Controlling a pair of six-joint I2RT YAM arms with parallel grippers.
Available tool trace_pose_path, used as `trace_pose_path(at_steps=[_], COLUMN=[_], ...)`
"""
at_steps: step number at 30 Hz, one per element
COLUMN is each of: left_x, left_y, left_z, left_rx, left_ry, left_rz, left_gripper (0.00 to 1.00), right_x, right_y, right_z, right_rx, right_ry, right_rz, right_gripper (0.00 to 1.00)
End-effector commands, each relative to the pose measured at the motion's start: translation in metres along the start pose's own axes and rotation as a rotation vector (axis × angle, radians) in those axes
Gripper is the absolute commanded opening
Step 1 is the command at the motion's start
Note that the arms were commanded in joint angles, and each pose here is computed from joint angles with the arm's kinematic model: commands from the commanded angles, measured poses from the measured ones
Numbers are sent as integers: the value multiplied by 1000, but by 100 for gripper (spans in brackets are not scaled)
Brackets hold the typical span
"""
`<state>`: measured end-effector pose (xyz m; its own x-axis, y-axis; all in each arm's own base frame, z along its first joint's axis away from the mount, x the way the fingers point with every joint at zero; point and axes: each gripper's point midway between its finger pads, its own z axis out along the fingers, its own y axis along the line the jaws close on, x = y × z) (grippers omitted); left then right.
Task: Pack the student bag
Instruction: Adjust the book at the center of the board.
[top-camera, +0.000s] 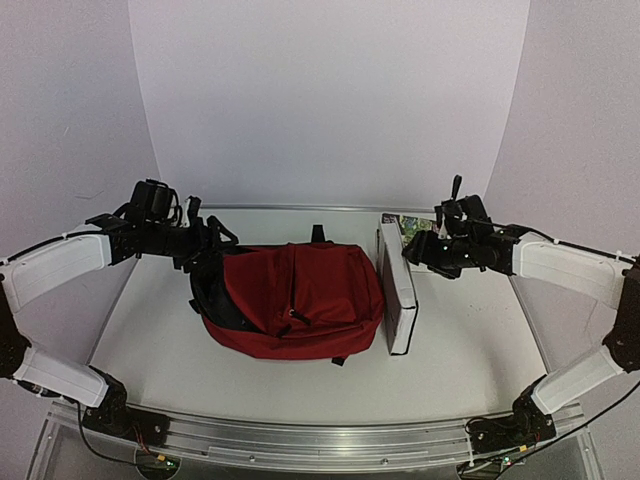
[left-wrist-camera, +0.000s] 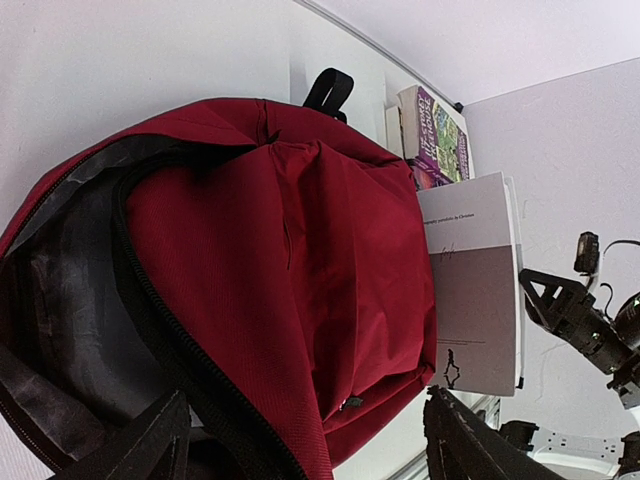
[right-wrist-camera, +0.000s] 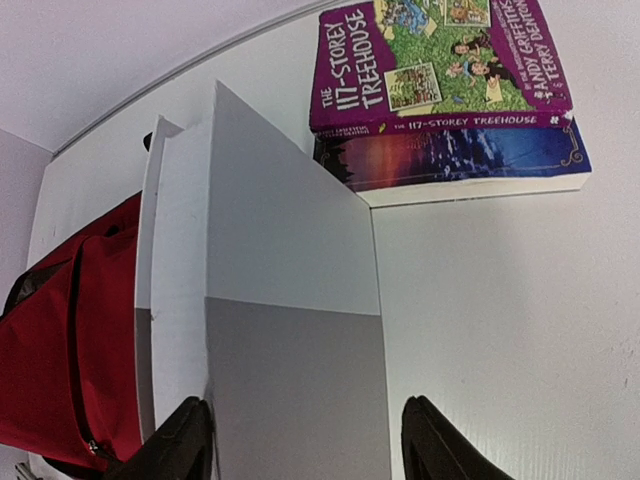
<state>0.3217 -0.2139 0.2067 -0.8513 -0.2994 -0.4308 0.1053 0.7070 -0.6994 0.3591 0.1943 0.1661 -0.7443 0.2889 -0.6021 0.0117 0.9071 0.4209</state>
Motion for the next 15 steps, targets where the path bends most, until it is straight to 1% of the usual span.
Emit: trace_pose_path(at_steps=[1,3,6,9,11,12,15], left_x=[0,0,-8,-31,-47,-52,-61], left_y=[3,4,5,6,-6,-20,-43], left_z=[7,8,0,-22,-35,-40,-36], left_rx=[-1,0,-37,-169,-227,-224,-254], left_ry=[-1,-4,-43,-146,-206,-228,-286], left_rz=[-7,-10,-2,56,110,138,183], left_gripper=[80,80,79,79,79,79,79], right_x=[-7,-5,1,3,2,2,1], right_y=[2,-3,-8,-8,-4,-1,7], right_z=[-7,-3,3,5,4,3,1], right_rx=[-8,13,34,30,10,-6,-52], right_ry=[-21,-17,-2,4,3,3,4], right_rz=[-12,-14,-12,-15,-19,-22,-27], right_gripper=[73,71,58,42,35,30,17])
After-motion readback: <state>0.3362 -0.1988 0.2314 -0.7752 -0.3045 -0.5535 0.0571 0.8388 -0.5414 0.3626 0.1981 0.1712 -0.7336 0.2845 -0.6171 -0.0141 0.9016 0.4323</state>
